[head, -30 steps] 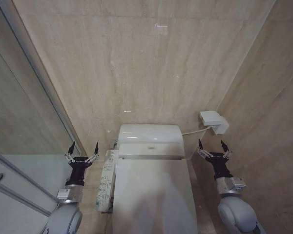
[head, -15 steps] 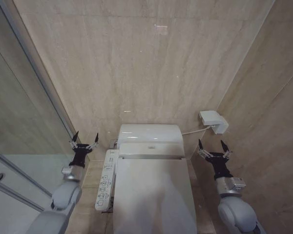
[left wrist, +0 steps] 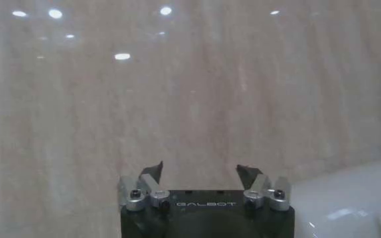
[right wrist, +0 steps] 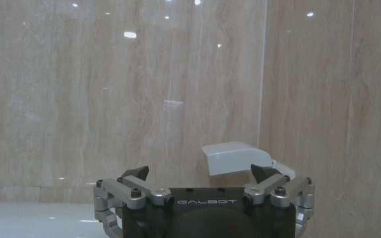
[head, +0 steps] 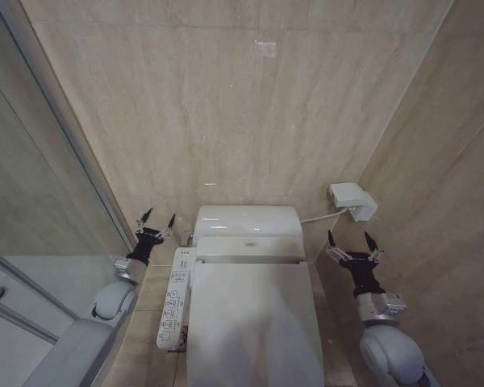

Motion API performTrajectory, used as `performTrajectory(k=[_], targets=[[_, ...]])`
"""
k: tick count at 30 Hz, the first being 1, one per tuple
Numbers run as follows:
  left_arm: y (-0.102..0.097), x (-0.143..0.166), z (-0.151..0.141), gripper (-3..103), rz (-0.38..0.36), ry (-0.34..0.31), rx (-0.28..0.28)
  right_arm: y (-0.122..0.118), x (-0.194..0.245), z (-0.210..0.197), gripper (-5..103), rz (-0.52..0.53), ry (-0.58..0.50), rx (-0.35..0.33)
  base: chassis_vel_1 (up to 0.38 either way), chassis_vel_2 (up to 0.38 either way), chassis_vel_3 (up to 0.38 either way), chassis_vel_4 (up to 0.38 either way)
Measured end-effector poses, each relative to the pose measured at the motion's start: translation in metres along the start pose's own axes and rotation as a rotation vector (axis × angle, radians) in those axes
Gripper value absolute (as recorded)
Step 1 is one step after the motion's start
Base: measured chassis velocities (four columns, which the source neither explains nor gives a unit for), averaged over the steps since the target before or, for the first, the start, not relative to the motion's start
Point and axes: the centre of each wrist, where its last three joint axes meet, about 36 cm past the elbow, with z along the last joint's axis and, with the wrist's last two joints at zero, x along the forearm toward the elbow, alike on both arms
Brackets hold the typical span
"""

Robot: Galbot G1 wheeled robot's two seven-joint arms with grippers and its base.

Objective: Open the toilet lid, clean the toilet bowl with a toilet brush, close the toilet lid, and flush.

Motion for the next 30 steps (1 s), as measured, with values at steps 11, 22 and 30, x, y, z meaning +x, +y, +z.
performTrajectory(k=[11, 22, 30], targets=[[0.02, -0.001, 0.023, 48, 0.091, 0.014, -0.056, 0.0, 0.0, 0.0, 100, 0.0, 0.0, 0.0, 0.0, 0.0, 0.0, 0.0], [0.021, 0.003, 0.041, 0, 0.136, 0.039, -0.072, 0.0, 0.0, 0.0, 100, 0.0, 0.0, 0.0, 0.0, 0.0, 0.0, 0.0], [0.023, 0.017, 0.051, 0, 0.2, 0.059, -0.112, 0.0, 0.0, 0.0, 100, 0.0, 0.0, 0.0, 0.0, 0.0, 0.0, 0.0]])
